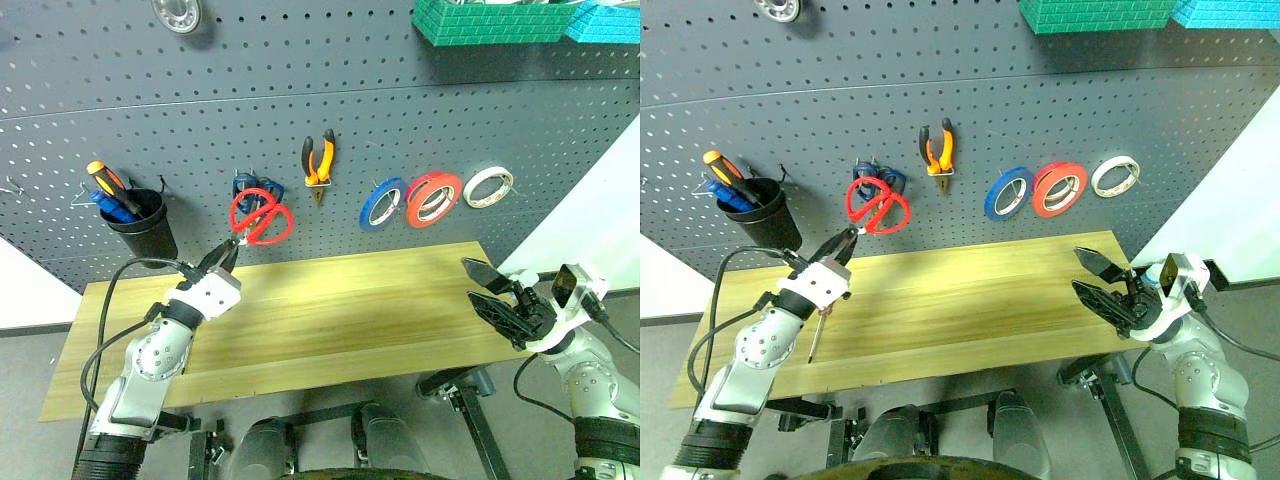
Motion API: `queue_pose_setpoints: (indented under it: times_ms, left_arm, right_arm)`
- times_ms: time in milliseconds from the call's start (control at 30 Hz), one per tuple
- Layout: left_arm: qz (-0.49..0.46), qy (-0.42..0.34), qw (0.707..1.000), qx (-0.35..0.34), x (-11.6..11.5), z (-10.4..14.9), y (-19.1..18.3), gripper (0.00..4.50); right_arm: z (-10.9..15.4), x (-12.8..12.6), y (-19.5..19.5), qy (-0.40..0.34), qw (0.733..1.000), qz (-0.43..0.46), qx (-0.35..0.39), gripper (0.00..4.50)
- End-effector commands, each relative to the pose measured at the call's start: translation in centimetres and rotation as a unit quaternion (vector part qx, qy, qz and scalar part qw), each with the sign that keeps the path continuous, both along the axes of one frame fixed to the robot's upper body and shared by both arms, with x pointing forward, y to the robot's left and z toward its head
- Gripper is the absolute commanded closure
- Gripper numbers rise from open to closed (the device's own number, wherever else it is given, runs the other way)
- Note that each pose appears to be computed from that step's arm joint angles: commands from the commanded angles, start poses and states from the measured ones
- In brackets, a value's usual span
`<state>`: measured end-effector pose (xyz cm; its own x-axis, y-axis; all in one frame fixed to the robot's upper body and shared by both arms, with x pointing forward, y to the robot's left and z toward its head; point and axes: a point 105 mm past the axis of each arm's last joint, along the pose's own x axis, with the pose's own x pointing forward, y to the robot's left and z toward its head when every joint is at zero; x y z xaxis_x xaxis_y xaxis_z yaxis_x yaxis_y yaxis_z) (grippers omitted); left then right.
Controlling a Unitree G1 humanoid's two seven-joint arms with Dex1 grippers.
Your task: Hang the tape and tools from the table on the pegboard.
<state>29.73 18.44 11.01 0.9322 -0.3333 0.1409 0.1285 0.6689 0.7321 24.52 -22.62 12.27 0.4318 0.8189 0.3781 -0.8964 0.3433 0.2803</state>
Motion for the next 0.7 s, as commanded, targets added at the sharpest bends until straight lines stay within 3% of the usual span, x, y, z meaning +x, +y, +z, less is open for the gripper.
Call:
queue_pose_setpoints:
  times_ms: [33, 700]
  left_arm:
    - [0.014, -0.017, 0.999, -0.025, 0.5, 1.1, 0.6, 4.25]
    - [0.013, 0.075, 0.987, -0.139, 4.6, -0.8, -1.1, 4.25]
  right_arm:
    - [0.9, 0.0, -0.2, -0.021, 1.000, 0.000, -0.006, 0.00]
    - [0.7, -0.4, 0.5, -0.019, 1.000, 0.009, -0.010, 0.00]
